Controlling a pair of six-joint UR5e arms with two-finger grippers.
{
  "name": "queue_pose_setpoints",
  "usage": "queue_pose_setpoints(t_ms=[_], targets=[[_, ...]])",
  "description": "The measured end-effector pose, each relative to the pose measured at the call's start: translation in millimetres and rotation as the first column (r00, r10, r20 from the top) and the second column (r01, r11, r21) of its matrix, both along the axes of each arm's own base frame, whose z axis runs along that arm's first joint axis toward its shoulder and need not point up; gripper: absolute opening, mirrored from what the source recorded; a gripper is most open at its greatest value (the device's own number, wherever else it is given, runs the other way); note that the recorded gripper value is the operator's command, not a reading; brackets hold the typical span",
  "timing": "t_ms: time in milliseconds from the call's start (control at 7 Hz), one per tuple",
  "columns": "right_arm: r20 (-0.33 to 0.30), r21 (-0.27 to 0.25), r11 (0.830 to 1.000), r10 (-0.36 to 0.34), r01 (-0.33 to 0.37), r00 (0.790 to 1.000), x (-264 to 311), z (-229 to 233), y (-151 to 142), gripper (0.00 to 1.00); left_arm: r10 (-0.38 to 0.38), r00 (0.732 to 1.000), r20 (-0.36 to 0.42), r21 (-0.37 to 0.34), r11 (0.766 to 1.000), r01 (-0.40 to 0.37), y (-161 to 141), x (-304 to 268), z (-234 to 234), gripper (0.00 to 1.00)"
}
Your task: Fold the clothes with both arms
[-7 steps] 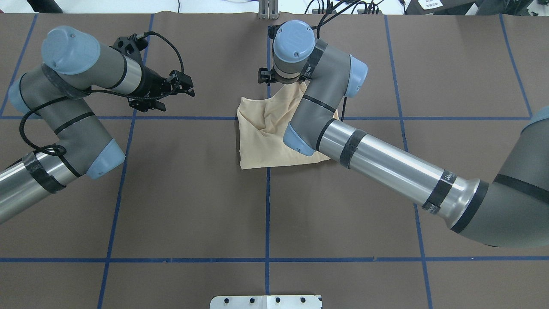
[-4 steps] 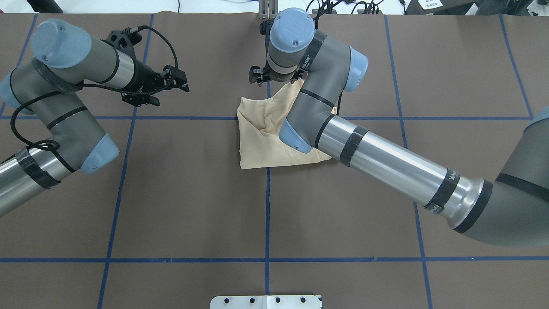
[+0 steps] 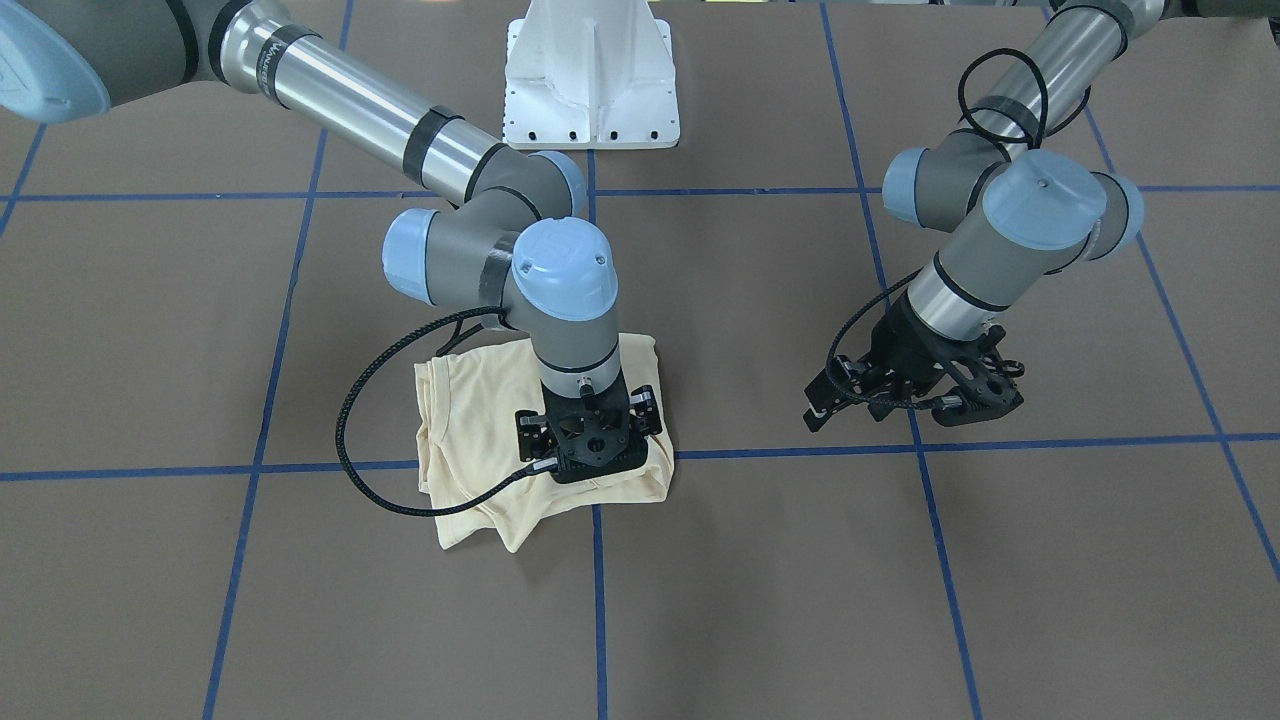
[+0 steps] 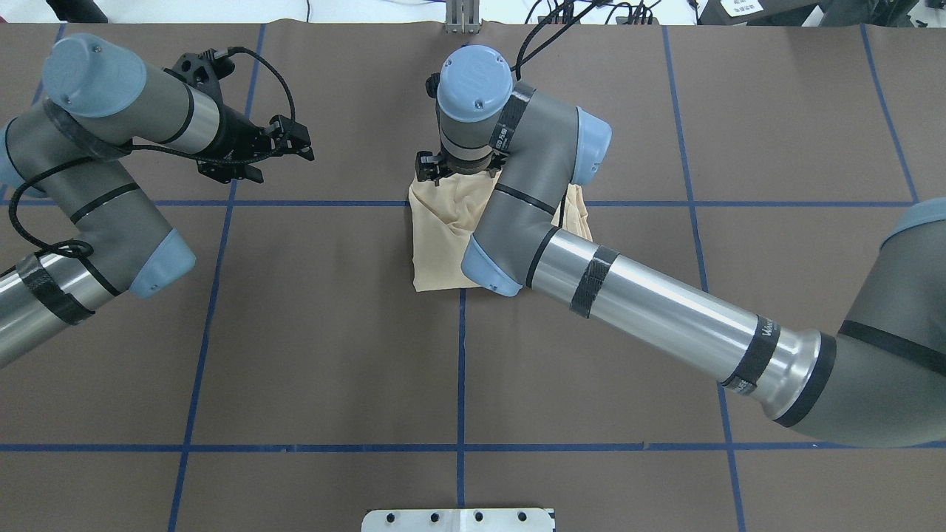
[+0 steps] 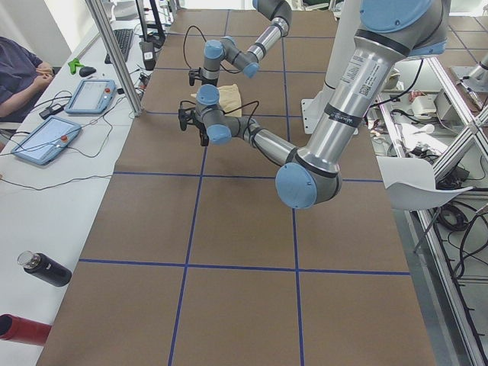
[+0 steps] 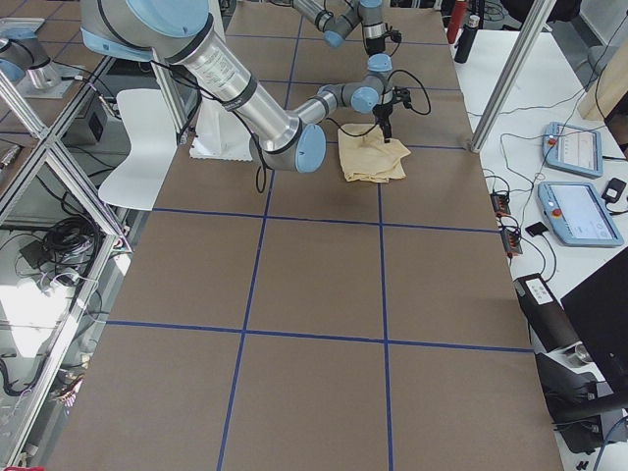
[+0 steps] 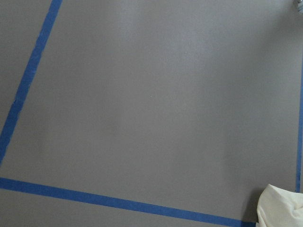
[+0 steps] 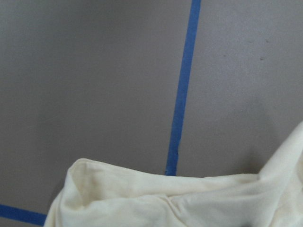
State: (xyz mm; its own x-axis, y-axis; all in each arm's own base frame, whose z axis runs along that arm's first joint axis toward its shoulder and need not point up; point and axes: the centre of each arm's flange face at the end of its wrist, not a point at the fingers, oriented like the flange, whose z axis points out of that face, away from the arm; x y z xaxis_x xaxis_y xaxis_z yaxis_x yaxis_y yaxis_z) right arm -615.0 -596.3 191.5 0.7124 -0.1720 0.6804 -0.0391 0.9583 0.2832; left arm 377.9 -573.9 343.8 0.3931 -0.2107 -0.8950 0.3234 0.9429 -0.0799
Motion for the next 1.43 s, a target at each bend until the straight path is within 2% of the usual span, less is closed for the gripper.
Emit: queue_pose_setpoints(t_ms=[143, 429, 1000, 1143, 1286, 1429], targets=[[-0.016, 0.021, 1.0, -0.001, 0.002, 1.0, -4, 8, -4, 0.99, 0.0, 1.0, 0.003, -0.003, 1.0, 0.0, 1, -1, 3, 1.0], [0.002, 0.068, 0.998, 0.005, -0.005, 1.0, -18, 28, -9, 0.99, -0.002, 1.0, 0.008, -0.008, 1.0, 0.002, 2, -2, 9, 1.0], [0.056, 0.109, 0.994, 0.014, -0.02, 0.998, -20, 9, -13, 0.99, -0.004, 1.0, 0.012, -0.012, 1.0, 0.004, 3, -7, 15, 1.0], [0.07, 0.106, 0.994, 0.019, -0.027, 0.997, -8, -4, -18, 0.99, -0.001, 1.0, 0.007, 0.009, 1.0, 0.001, 0, -19, 11, 1.0], [0.064, 0.073, 0.997, 0.015, -0.019, 0.998, 18, -16, -21, 0.99, 0.016, 1.0, 0.01, 0.063, 0.998, -0.017, 1, -40, 10, 1.0], [0.048, 0.017, 1.0, 0.008, -0.008, 0.999, 67, -17, -22, 1.0, 0.031, 0.999, 0.033, 0.139, 0.99, -0.035, 3, -69, 16, 1.0]])
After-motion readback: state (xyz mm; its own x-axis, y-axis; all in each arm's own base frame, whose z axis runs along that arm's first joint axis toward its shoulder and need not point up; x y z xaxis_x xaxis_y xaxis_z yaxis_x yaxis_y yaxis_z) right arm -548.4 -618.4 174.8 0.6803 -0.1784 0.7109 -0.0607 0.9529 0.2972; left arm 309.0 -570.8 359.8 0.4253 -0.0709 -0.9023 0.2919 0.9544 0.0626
